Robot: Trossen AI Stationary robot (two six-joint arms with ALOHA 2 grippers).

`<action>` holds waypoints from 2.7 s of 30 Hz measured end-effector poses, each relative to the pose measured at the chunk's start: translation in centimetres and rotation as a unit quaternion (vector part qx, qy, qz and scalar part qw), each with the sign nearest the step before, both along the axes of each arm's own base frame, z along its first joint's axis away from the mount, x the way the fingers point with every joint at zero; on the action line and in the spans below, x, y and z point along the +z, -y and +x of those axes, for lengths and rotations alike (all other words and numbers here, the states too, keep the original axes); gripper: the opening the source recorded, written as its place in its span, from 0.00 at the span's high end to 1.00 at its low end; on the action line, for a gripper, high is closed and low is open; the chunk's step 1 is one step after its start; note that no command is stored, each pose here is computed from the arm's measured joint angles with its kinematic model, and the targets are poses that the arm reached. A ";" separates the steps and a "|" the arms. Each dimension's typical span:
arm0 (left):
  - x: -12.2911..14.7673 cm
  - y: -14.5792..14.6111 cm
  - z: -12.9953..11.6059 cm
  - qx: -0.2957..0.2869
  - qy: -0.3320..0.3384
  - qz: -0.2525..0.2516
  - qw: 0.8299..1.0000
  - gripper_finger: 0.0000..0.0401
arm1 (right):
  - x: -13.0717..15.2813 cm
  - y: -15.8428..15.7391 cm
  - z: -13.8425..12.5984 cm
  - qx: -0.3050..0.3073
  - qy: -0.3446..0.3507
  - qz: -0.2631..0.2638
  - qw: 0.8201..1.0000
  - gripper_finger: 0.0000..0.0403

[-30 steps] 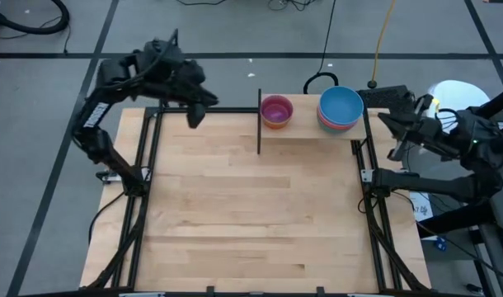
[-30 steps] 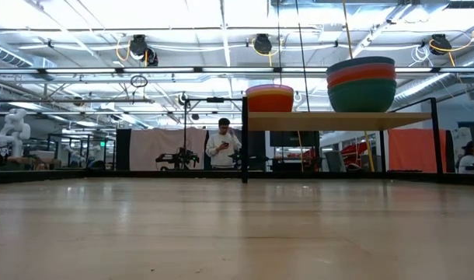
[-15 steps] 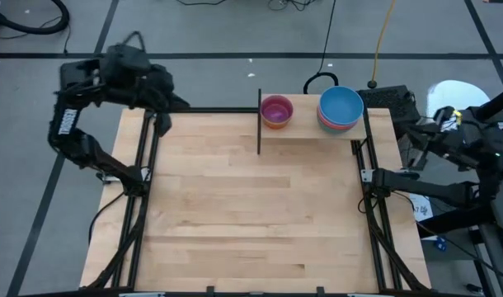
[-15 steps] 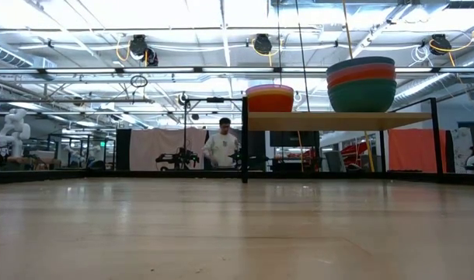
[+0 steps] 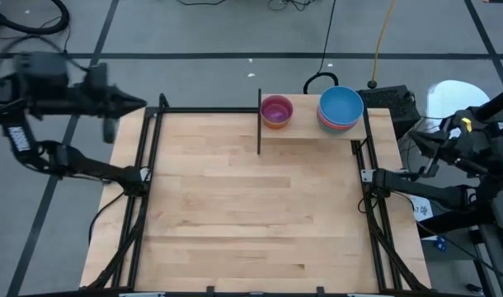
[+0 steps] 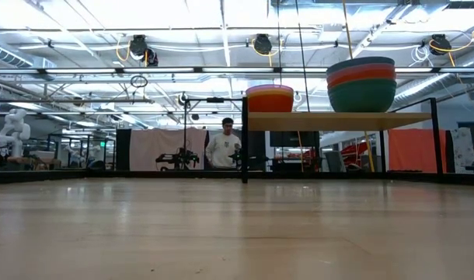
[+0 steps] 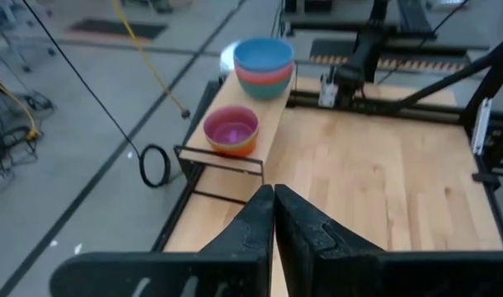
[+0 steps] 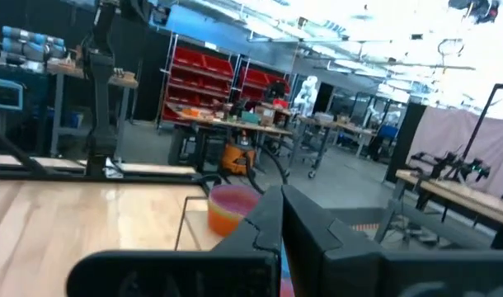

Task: Place and stack bowls onto a shelf
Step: Return to Home Position

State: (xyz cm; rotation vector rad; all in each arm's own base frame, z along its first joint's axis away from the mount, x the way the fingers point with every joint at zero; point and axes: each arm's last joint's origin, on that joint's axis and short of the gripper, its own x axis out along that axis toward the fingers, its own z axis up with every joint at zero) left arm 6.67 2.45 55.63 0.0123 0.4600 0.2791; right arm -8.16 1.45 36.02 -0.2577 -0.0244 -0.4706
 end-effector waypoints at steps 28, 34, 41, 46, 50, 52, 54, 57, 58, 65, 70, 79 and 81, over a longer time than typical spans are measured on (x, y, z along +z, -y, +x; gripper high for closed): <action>-4.1 9.1 -22.8 0.012 0.274 0.039 0.961 0.95 | -0.5 0.0 0.1 0.004 -0.012 0.036 0.999 1.00; -6.3 10.6 -26.4 0.009 0.314 0.061 0.947 0.95 | -0.5 0.0 0.1 0.004 -0.013 0.034 0.999 1.00; -8.3 12.2 -29.1 0.016 0.349 0.077 0.934 0.95 | -0.5 0.0 0.1 0.004 -0.011 0.037 0.999 1.00; -9.3 13.2 -30.1 0.022 0.357 0.106 0.928 0.95 | -0.5 0.1 0.3 0.006 0.002 0.052 0.999 1.00; -10.1 13.8 -30.9 0.024 0.361 0.132 0.923 0.95 | -0.8 0.3 1.1 0.006 0.003 0.058 0.998 1.00; -10.5 14.0 -31.1 0.026 0.364 0.135 0.921 0.95 | -1.0 0.4 1.7 0.006 0.001 0.058 0.998 1.00; -10.8 14.2 -31.2 0.028 0.364 0.132 0.922 0.95 | -1.3 0.6 2.4 0.006 0.000 0.059 0.998 1.00; -11.1 14.4 -31.5 0.024 0.371 0.124 0.920 0.95 | -1.6 0.8 3.4 0.008 0.002 0.055 0.998 1.00; -11.1 14.4 -31.4 0.021 0.371 0.123 0.920 0.95 | -1.7 0.9 3.8 0.008 0.004 0.054 0.999 1.00; -10.9 14.0 -30.1 0.020 0.346 0.116 0.931 0.95 | -2.3 1.4 6.4 0.043 0.044 0.032 0.998 1.00; -10.8 13.1 -26.8 0.002 0.277 0.114 0.954 0.95 | -2.9 1.6 7.7 0.062 0.052 0.021 0.997 1.00; -12.9 11.0 -21.2 -0.003 0.242 0.090 0.966 0.95 | -3.8 1.9 8.9 0.068 0.056 0.024 0.996 1.00; -13.7 10.7 -20.3 -0.014 0.257 0.096 0.962 0.95 | -3.9 1.9 9.1 0.076 0.056 0.023 0.995 1.00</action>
